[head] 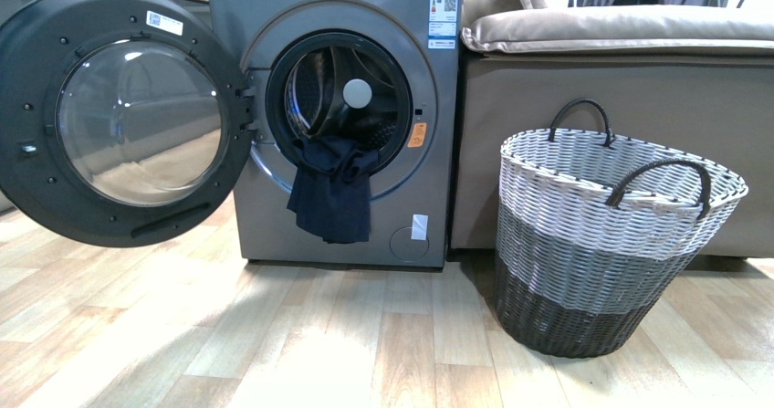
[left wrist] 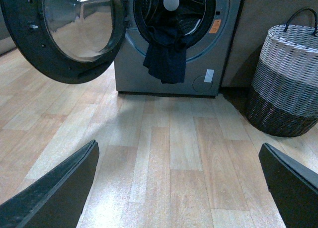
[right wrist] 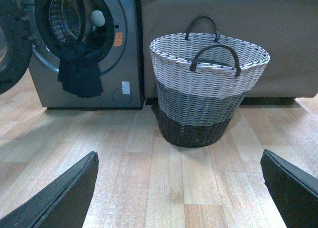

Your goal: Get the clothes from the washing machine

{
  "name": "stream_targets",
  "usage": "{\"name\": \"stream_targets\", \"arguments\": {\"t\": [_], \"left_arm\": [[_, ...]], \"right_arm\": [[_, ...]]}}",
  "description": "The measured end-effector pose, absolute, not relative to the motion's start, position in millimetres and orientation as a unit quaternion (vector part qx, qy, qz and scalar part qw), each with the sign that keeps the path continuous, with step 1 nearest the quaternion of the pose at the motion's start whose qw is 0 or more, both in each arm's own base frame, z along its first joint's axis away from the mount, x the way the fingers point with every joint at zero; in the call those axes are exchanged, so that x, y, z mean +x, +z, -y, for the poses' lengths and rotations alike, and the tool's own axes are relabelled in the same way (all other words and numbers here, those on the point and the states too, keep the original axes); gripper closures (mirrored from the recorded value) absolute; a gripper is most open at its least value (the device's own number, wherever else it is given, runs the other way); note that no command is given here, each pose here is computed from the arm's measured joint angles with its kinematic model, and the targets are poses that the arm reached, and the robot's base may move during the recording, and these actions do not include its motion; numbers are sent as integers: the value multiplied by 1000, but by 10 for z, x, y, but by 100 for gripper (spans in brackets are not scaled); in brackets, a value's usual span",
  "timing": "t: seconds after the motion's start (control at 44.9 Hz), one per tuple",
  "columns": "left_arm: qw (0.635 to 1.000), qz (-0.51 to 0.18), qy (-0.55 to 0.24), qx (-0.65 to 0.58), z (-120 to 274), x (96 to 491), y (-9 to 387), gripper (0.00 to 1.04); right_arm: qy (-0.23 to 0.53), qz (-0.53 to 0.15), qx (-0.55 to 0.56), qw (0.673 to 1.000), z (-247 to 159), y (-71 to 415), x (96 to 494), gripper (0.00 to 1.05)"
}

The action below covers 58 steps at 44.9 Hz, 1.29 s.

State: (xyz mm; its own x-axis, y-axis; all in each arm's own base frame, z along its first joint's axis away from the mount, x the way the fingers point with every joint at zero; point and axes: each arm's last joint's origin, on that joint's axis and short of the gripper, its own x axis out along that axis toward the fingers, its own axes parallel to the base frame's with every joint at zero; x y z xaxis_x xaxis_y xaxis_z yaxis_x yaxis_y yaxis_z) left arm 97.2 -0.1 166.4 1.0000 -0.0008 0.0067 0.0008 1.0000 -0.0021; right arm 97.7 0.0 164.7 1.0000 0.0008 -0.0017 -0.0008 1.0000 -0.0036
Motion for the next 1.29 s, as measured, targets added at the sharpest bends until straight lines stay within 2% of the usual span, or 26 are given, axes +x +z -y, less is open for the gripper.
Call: {"name": "stream_targets", "arguments": {"t": [1.29], "left_arm": [[1000, 3, -1, -1, 2, 972, 1663, 6]], "right_arm": [[0, 0, -2, 1000, 0, 1648, 976, 7]]}}
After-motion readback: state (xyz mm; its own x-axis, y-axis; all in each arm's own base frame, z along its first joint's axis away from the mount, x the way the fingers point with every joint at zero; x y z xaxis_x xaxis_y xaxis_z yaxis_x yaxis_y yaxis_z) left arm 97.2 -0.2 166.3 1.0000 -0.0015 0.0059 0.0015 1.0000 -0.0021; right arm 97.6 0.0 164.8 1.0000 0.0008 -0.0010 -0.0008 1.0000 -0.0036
